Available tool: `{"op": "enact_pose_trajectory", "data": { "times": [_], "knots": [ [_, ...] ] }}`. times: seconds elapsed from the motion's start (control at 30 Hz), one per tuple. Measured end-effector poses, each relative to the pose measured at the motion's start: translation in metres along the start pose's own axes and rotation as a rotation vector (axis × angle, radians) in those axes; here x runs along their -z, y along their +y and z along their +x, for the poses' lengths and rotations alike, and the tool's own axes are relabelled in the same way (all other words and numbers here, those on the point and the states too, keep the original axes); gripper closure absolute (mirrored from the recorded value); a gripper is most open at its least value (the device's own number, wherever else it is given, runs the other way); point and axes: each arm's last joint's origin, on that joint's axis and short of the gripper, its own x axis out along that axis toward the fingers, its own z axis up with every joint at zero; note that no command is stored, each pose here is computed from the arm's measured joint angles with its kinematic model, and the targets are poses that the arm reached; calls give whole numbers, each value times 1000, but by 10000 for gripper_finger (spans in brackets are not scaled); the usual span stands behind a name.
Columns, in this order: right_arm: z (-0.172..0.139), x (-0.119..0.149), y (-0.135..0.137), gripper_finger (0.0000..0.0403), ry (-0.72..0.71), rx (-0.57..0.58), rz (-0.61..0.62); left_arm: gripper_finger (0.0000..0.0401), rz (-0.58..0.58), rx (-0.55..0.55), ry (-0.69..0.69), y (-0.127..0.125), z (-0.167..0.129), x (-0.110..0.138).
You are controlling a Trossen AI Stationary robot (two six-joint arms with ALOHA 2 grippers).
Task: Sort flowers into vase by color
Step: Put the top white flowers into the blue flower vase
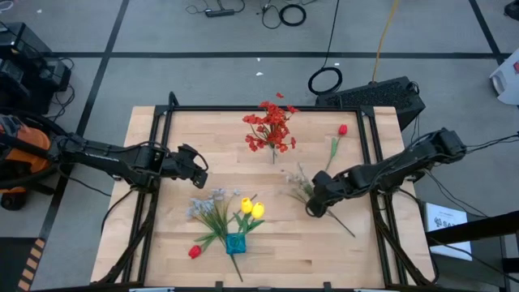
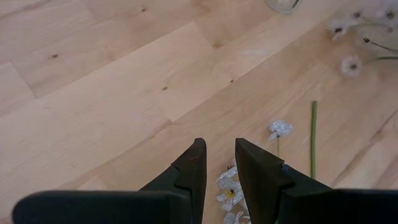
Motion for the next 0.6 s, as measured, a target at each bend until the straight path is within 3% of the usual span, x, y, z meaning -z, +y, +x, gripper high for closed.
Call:
{"op": "enact_pose_trajectory", "data": {
  "times": [0.33, 0.6],
  "knots": [
    [-17, 4, -7, 262, 40, -22, -12, 311, 1, -1, 0, 0, 0, 0],
    [-10, 28, 0, 231, 226, -30, -185, 311, 1, -1, 0, 0, 0, 0]
  ]
}}
